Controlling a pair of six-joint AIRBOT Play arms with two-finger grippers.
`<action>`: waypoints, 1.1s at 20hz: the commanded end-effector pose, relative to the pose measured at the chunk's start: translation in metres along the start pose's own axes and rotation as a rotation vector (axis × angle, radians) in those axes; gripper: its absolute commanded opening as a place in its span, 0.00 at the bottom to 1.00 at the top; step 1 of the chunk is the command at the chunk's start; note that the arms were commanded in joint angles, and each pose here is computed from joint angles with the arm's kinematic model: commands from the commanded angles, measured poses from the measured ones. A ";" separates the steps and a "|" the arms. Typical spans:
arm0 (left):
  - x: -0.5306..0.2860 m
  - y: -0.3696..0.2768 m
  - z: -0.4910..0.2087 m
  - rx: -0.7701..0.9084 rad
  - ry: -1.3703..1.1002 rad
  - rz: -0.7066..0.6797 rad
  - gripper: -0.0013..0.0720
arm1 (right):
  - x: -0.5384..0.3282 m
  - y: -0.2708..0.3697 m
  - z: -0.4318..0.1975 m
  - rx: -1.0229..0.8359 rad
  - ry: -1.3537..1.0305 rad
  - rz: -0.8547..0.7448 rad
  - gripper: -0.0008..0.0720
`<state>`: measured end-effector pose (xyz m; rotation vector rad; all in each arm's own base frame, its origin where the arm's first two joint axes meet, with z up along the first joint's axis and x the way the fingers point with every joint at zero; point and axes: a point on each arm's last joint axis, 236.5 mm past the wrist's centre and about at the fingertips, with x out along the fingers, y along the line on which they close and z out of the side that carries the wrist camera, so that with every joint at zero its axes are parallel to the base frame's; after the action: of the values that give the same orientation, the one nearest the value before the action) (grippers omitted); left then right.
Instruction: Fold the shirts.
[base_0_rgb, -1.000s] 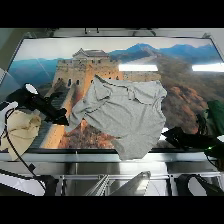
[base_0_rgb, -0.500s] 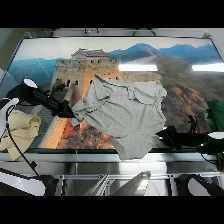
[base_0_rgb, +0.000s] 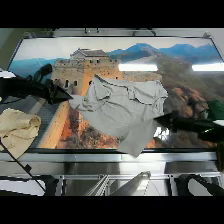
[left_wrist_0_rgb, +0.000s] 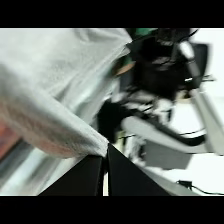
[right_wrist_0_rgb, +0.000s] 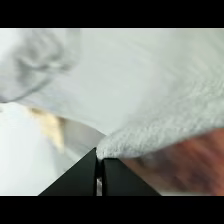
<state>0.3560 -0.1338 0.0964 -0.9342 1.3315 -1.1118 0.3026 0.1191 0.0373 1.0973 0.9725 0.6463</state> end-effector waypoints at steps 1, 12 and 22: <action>-0.047 -0.115 0.009 0.205 -0.201 -0.362 0.05 | -0.079 0.144 0.027 -0.298 -0.147 0.190 0.03; -0.215 -0.372 -0.162 0.989 -0.660 -1.174 0.04 | -0.231 0.432 -0.005 -0.935 -0.791 0.513 0.03; -0.125 -0.319 -0.081 0.798 -0.850 -0.206 0.04 | -0.177 0.342 0.035 -0.890 -0.610 0.081 0.03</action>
<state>0.2155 -0.0785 0.4807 -0.8676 -0.1275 -1.3669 0.2423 0.0802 0.4640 0.5236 -0.1058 0.7544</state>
